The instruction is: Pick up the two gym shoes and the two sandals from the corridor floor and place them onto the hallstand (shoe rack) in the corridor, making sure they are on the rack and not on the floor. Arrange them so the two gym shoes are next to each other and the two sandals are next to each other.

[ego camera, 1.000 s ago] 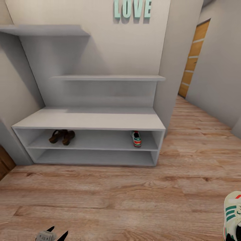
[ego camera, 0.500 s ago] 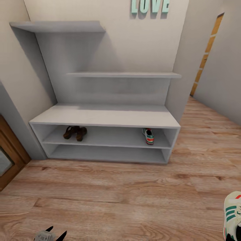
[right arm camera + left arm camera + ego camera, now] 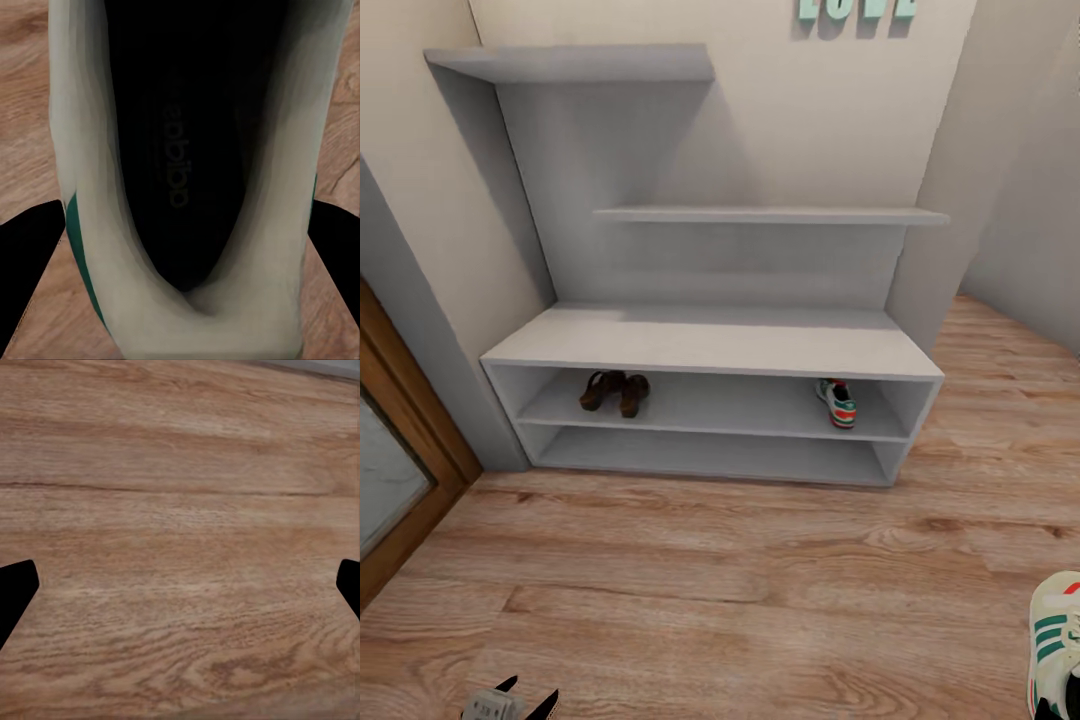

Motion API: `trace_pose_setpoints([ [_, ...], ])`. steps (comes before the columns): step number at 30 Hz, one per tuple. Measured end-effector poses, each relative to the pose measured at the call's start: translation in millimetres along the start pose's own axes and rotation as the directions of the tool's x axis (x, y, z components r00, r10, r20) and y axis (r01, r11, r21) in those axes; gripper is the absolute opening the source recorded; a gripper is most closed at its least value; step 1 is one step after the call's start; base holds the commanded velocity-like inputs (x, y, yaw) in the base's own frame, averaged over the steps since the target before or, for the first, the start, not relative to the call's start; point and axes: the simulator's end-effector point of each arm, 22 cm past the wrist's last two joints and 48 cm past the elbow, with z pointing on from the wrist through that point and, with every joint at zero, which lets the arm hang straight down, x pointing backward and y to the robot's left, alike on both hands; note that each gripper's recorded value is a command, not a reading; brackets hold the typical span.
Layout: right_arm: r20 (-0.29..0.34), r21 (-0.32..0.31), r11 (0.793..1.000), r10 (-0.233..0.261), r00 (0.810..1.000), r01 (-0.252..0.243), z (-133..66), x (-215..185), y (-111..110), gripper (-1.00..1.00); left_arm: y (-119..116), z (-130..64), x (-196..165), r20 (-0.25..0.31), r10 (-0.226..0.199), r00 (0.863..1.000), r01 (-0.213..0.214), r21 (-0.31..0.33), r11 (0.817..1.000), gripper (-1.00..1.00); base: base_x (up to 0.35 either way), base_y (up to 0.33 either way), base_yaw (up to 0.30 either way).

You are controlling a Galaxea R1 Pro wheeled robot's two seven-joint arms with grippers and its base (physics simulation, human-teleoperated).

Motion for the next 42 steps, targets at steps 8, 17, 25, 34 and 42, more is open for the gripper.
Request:
trace_pose_setpoints([
  [8,-0.005,0.003,1.0,-0.005,1.0,0.005,0.6,3,-1,-1.0,0,0.0,4,-0.009,-0.002,1.0,0.002,0.0,1.0,1.0,0.026,0.323,-0.125],
  [17,-0.002,0.004,1.0,-0.006,1.0,0.006,0.9,1,-1,-1.0,0,0.1,5,-0.01,-0.002,1.0,0.002,0.0,1.0,1.0,0.002,0.12,-0.021],
  [25,-0.003,-0.001,1.0,-0.008,1.0,0.008,0.8,1,1,-1.0,-2,0.8,5,-0.007,-0.003,1.0,0.003,0.003,1.0,1.0,0.0,0.004,-0.001],
  [34,-0.005,-0.196,0.971,-0.139,0.99,0.136,-14.2,17,97,-1.0,-9,9.6,-7,0.01,0.008,1.0,-0.008,0.022,1.0,1.0,0.0,0.0,0.0],
  [42,0.084,-0.48,0.805,-0.353,0.932,0.348,-69.5,27,258,-1.0,-38,23.7,-46,0.042,0.034,0.999,-0.04,0.156,0.987,1.0,0.0,0.0,0.0],
])
